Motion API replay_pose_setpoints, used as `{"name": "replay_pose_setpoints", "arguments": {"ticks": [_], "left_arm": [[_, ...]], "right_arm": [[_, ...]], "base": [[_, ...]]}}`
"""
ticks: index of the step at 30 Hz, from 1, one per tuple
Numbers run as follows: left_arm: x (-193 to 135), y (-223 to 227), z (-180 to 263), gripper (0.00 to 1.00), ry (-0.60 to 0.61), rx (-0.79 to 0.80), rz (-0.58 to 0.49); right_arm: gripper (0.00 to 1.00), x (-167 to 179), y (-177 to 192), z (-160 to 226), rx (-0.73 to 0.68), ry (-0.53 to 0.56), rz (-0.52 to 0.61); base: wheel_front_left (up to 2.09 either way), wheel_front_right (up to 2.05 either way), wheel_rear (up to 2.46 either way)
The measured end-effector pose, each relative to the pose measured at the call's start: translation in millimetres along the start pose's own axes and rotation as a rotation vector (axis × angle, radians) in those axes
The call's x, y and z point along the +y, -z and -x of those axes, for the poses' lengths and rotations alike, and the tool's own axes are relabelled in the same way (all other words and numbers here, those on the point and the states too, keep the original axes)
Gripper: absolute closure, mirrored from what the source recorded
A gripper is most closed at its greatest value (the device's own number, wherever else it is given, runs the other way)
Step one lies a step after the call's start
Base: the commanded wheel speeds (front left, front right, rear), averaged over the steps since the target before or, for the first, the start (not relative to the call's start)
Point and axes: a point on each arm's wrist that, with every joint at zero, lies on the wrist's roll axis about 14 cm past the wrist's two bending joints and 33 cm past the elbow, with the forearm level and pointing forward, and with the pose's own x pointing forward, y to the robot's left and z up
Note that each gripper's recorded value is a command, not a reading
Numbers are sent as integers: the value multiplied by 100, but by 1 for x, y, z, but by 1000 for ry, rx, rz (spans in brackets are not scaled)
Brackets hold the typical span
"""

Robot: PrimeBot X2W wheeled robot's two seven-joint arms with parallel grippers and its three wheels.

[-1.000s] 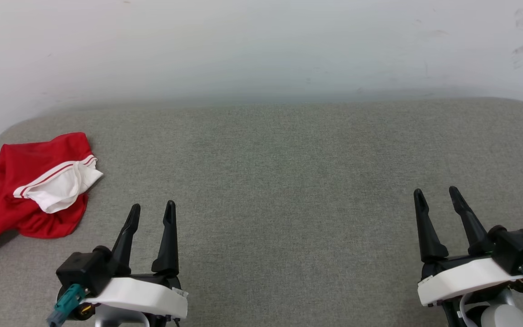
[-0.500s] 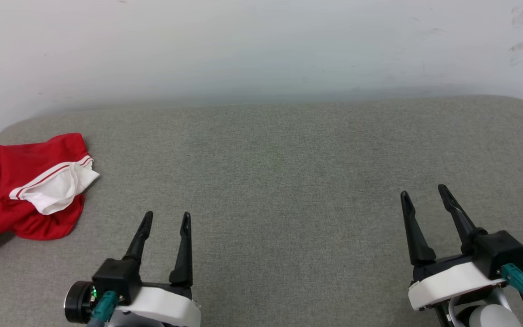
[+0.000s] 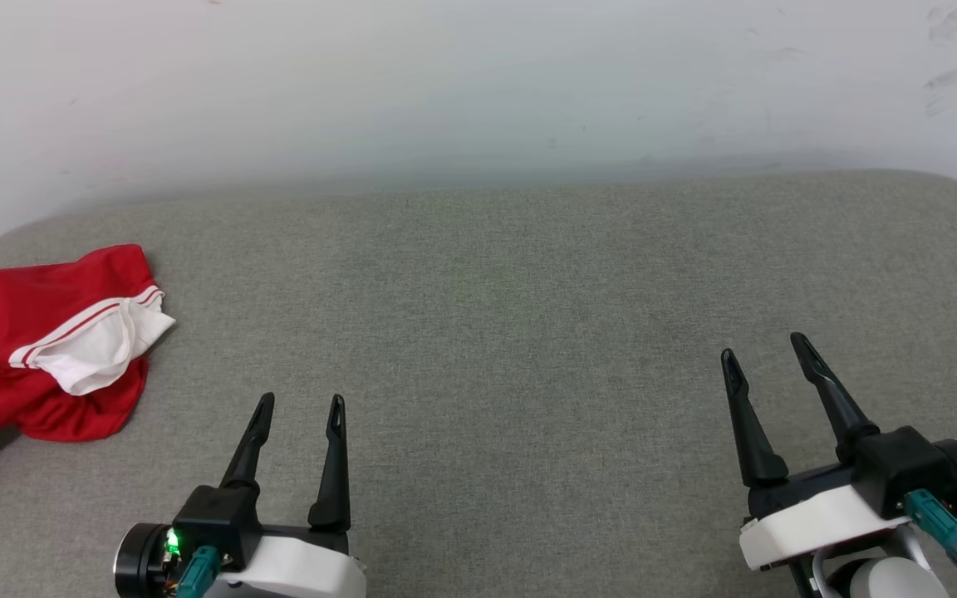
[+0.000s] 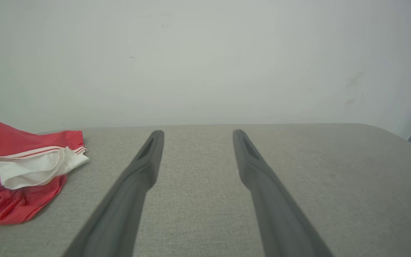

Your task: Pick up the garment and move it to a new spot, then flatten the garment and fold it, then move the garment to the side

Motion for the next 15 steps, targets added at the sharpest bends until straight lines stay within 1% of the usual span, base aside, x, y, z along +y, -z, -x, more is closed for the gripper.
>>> {"name": "replay_pose_setpoints", "arguments": {"ticks": [6, 9, 11, 12, 15], "left_arm": [[-3, 4, 2, 0, 18, 2, -31], [-4, 3, 2, 0, 20, -7, -48], [-3, 3, 2, 0, 15, -10, -56], [-3, 2, 2, 0, 15, -13, -58], [-2, 1, 3, 0, 17, -20, -74]], "right_arm": [[0, -2, 1, 2, -5, 10, -21], [0, -4, 8, 5, 11, 26, -83], [0, -4, 11, 6, 16, 28, -101], [0, -4, 12, 6, 15, 36, -132], [0, -5, 17, 7, 27, 41, -156]], "base": [[0, 0, 0], [0, 0, 0], [0, 0, 0], [0, 0, 0], [0, 0, 0]]}}
